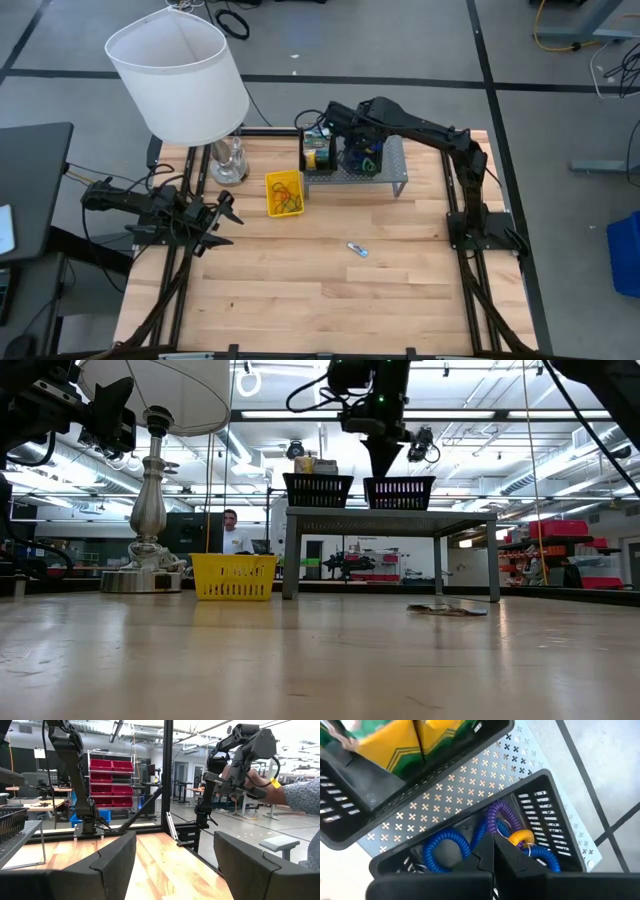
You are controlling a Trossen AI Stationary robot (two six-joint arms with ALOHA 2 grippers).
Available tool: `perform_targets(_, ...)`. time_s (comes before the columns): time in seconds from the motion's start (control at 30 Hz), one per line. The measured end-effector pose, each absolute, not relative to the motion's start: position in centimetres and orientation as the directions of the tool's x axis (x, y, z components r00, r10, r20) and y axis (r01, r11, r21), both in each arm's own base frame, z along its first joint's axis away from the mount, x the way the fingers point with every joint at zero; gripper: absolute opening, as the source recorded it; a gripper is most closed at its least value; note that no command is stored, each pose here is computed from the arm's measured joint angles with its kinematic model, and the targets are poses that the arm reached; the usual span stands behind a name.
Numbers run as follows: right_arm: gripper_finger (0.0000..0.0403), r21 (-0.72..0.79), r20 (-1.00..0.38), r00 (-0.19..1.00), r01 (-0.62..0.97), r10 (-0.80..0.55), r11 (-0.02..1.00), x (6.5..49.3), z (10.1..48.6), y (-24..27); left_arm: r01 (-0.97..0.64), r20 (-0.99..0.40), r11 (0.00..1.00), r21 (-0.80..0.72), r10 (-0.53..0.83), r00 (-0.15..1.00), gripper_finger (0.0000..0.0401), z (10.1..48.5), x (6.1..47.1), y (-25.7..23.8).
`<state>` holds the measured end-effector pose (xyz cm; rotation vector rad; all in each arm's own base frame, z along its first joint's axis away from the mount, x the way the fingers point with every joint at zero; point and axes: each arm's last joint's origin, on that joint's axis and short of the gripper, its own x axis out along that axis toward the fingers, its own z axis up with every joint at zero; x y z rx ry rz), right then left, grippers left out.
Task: Pick & Place Office Desk Supplies
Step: Put the black bin on the shelf
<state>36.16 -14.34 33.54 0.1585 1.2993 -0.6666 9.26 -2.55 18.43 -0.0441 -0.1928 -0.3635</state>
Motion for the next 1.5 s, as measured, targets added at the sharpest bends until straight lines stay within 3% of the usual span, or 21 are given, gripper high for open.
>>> perform_targets(0.43,0.0,-0.225,-0.932,0.132,0.518,-0.337,0.825,36.5,33.0,-15.2,0.358,0.195,0.934,-0.008,-0.35,0.916,0.0268,18.4,9.3,-2.6)
perform_targets(0.8,0.0,-0.245,-0.946,0.067,0.49,-0.316,0.837,37.6,30.5,-15.8,0.358,0.196,0.934,-0.008,-0.349,0.916,0.0268,18.4,9.3,-2.6)
perform_targets(1.5,0.0,-0.167,-0.952,0.18,0.371,-0.248,0.914,38.6,30.6,-15.3,0.358,0.195,0.934,-0.008,-0.35,0.916,0.0268,18.4,9.3,-2.6)
